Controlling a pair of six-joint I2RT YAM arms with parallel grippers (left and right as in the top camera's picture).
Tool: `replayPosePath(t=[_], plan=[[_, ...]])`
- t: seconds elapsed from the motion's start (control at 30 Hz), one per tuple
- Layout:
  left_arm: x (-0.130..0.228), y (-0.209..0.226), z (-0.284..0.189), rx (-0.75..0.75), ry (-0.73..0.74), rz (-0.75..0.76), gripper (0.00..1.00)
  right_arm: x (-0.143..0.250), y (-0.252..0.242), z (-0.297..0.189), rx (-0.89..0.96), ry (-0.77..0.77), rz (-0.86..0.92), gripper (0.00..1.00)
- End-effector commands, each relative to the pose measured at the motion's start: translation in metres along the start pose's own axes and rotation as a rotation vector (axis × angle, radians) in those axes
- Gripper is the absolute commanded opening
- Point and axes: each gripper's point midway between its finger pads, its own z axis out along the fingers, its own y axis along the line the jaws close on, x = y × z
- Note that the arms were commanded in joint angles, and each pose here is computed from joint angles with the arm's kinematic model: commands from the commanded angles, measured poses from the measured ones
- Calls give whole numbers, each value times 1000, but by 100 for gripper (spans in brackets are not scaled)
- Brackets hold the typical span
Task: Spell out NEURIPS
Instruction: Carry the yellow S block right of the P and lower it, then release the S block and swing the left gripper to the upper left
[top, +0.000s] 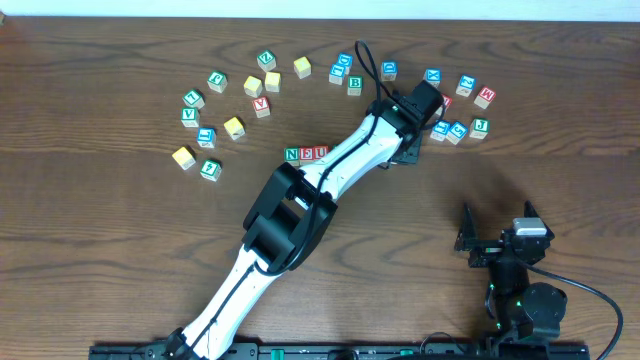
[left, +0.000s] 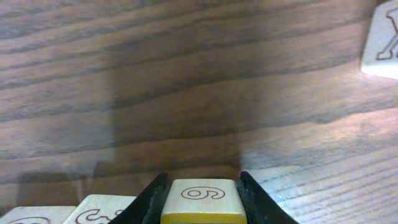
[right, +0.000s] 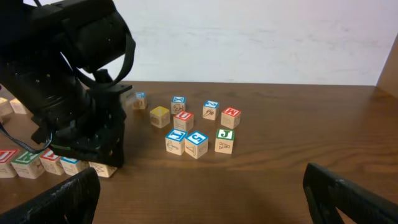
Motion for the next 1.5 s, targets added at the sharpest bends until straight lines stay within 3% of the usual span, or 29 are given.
replayPosePath(t=[0.0,0.37,0.4,0.47,0.87,1.13,1.47], plan=[[0,14,7,-55,-7,-6,31,0,0,0,0,-1,8,99],[-2,17,7,-71,-16,-7,33,0,0,0,0,-1,8,99],[-2,17,7,-71,-16,-7,42,0,0,0,0,-1,8,99],[-2,17,7,-71,-15,-7,50,0,0,0,0,-1,8,99],[-12,13,-10,-53,-48,-12,50,0,0,0,0,-1,8,99],[-47,15,-76,-2,-161,-21,50,0,0,0,0,-1,8,99],[-83,98,-209,-8,-305,-156,49,0,0,0,0,-1,8,99]])
